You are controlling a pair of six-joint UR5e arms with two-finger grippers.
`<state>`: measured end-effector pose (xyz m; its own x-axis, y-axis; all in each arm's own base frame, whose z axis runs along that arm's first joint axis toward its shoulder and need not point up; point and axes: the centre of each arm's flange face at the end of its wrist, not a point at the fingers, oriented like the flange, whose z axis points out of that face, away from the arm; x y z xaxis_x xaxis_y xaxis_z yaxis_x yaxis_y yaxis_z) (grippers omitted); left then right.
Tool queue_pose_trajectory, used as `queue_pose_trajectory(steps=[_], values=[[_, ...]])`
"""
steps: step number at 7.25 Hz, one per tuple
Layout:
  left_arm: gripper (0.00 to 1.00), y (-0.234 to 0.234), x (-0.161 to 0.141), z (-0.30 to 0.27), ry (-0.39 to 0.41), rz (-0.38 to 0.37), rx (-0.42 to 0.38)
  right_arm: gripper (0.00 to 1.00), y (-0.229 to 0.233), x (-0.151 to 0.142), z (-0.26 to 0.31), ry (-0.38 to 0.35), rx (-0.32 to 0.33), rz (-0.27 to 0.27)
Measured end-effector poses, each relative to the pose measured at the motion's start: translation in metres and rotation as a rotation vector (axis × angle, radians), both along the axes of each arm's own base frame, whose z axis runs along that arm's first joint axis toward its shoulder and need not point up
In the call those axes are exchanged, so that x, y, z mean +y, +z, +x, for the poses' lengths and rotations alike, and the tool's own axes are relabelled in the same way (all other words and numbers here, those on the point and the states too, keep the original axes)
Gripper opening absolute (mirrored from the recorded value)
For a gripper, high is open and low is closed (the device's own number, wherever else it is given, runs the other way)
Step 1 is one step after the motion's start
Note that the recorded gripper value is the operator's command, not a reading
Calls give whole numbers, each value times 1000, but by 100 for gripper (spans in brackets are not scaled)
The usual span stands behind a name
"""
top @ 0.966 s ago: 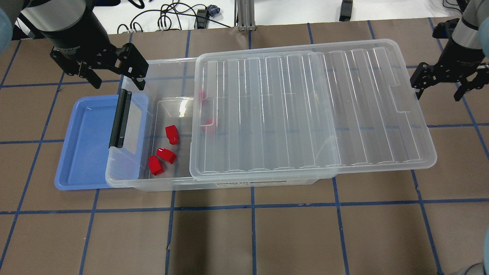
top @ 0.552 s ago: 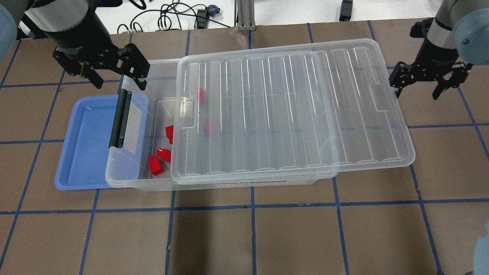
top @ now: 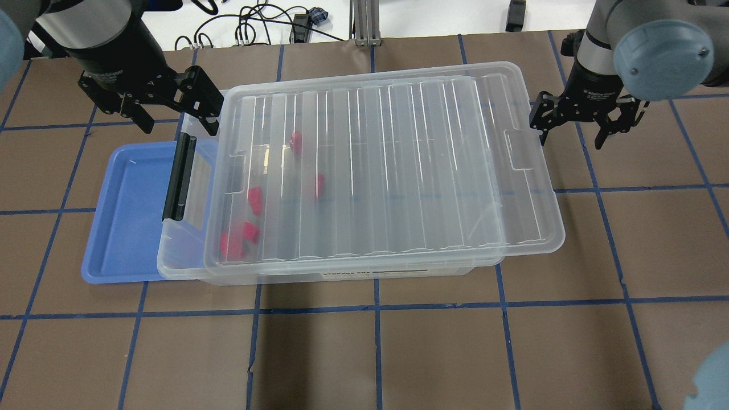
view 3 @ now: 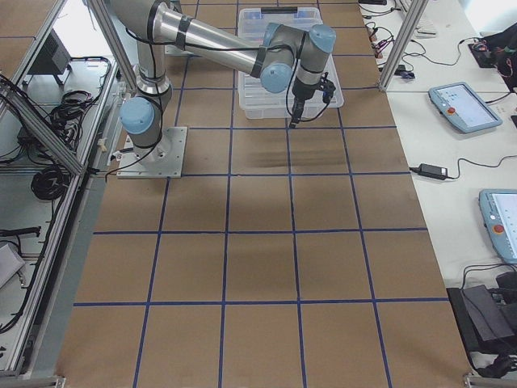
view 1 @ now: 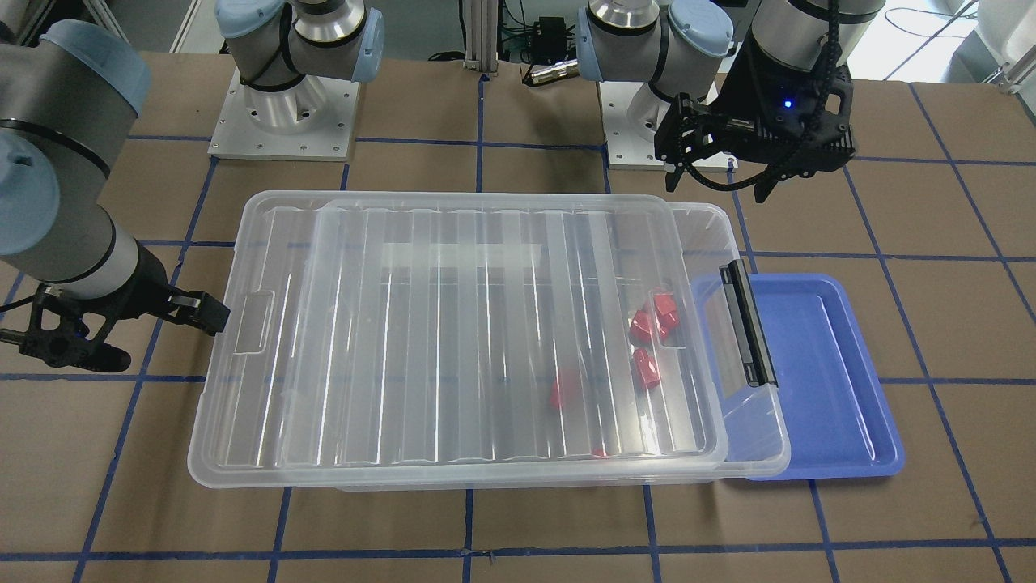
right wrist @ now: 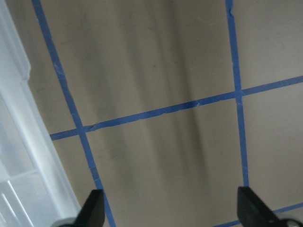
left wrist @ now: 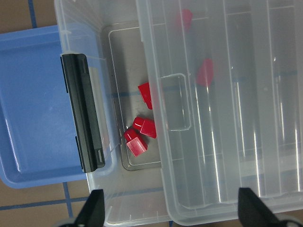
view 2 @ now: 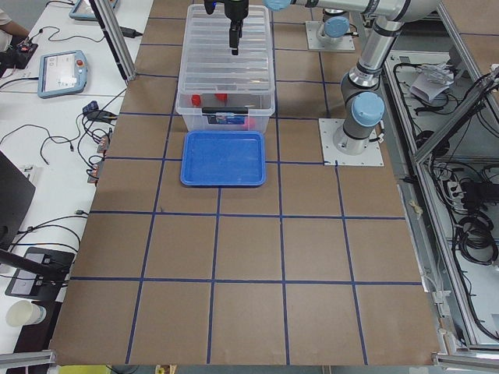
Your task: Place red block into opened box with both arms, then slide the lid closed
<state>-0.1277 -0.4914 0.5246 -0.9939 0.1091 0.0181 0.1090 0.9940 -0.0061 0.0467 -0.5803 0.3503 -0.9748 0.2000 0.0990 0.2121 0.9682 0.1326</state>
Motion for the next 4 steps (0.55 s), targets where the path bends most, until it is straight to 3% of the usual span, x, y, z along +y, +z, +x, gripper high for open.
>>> queue_pose_trajectory(steps=[4], values=[[100,-2,-3,0,0,4,-3,100,-2,3,37,11,-6,-2]])
